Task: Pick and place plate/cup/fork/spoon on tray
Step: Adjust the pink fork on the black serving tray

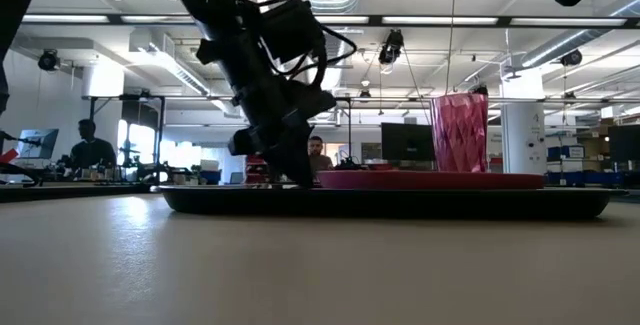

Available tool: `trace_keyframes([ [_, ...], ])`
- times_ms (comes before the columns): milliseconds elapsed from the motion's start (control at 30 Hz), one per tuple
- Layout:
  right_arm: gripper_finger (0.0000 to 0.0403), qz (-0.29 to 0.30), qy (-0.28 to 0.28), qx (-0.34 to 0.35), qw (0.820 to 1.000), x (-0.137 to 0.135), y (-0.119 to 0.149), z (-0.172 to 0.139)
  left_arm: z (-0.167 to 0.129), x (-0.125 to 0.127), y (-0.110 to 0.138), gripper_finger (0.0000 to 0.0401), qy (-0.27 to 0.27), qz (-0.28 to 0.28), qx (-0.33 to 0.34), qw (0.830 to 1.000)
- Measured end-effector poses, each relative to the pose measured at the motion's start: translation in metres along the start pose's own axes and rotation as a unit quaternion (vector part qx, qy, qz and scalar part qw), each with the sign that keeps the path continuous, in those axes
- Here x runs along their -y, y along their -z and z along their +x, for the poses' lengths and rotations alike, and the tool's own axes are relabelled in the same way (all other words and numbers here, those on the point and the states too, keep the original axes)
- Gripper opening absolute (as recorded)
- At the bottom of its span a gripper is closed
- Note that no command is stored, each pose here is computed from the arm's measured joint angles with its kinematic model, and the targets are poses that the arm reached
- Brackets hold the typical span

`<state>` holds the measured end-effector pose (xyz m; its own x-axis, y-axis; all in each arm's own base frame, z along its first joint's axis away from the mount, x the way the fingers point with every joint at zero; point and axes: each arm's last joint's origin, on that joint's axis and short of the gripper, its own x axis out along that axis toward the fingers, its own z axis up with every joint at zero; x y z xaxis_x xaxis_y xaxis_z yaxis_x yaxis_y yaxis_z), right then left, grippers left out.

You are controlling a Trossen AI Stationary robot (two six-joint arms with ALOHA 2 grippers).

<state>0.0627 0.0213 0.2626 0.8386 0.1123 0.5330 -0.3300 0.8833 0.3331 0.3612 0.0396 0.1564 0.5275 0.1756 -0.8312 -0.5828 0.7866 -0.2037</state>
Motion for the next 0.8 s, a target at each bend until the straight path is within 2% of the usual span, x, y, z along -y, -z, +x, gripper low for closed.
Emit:
trace_keyframes([
  [300,0.0009,0.0,-0.002,-0.001,1.0,0.0,0.0,0.0,-0.002,-0.006,0.007,0.0,-0.034,0.006,-0.038,0.999],
  [667,0.0009,-0.001,-0.003,-0.002,1.0,0.0,0.0,0.0,-0.018,-0.002,0.0,0.0001,0.031,0.038,-0.045,0.998],
  [800,0.0009,-0.001,-0.015,-0.005,1.0,-0.001,0.001,0.0,-0.018,-0.004,0.0,0.0024,0.046,0.03,-0.054,0.997],
])
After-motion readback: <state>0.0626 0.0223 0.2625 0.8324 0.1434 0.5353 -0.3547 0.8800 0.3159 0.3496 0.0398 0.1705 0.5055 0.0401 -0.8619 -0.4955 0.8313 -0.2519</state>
